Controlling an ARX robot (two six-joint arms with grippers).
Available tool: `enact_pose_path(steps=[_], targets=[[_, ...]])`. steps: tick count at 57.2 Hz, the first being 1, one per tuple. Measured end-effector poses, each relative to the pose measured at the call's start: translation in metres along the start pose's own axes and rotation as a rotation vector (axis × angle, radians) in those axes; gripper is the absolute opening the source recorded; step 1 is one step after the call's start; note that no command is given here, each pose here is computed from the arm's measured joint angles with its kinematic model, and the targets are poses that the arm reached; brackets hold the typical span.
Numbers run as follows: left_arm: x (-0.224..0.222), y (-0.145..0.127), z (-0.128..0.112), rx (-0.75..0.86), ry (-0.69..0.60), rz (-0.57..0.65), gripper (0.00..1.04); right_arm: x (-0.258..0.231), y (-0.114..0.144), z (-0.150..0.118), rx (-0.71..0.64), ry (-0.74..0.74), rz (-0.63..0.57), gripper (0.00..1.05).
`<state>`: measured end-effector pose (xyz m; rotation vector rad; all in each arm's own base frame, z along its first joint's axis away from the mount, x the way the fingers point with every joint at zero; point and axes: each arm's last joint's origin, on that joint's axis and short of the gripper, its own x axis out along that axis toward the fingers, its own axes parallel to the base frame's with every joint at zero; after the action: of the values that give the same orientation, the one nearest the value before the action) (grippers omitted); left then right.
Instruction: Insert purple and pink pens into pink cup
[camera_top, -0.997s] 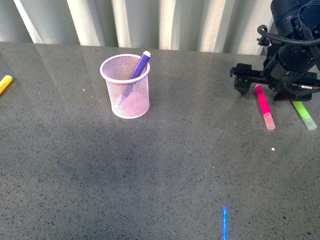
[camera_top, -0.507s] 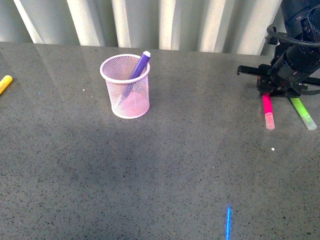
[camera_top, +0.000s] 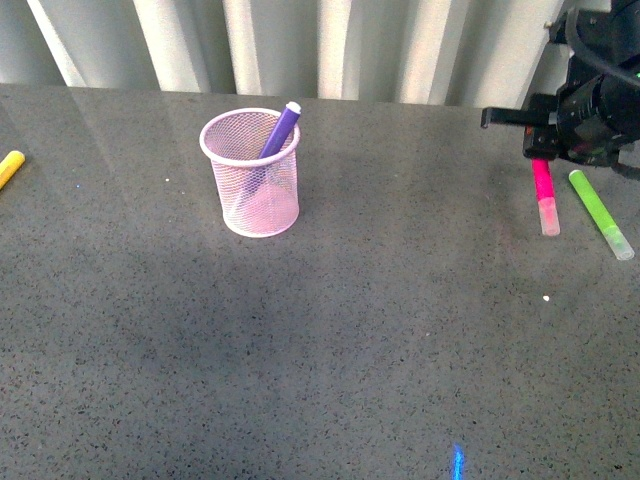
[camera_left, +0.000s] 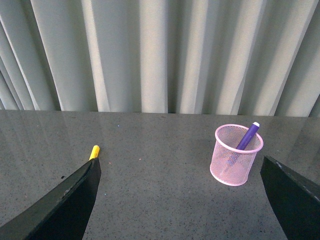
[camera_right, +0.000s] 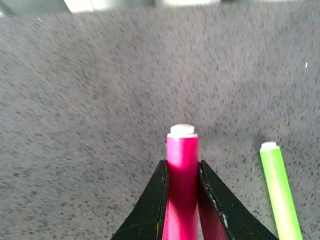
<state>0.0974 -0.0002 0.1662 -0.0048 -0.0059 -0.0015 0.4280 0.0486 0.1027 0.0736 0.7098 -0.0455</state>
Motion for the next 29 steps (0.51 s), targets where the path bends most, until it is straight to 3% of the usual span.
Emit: enact_pose_path(steps=[18,23,29], targets=[[0.000,0.000,0.000,0.000,0.000,0.000,0.98,-0.063,0.044,0.029,-0.115,-0.374,0.263,0.12],[0.000,0.000,0.000,0.000,0.000,0.000,0.98,-0.082,0.075,0.041,-0.145,-0.519,0.379,0.12],[0.000,0.000,0.000,0.000,0.000,0.000,0.98,-0.088,0.104,0.041,-0.197,-0.575,0.477,0.12]])
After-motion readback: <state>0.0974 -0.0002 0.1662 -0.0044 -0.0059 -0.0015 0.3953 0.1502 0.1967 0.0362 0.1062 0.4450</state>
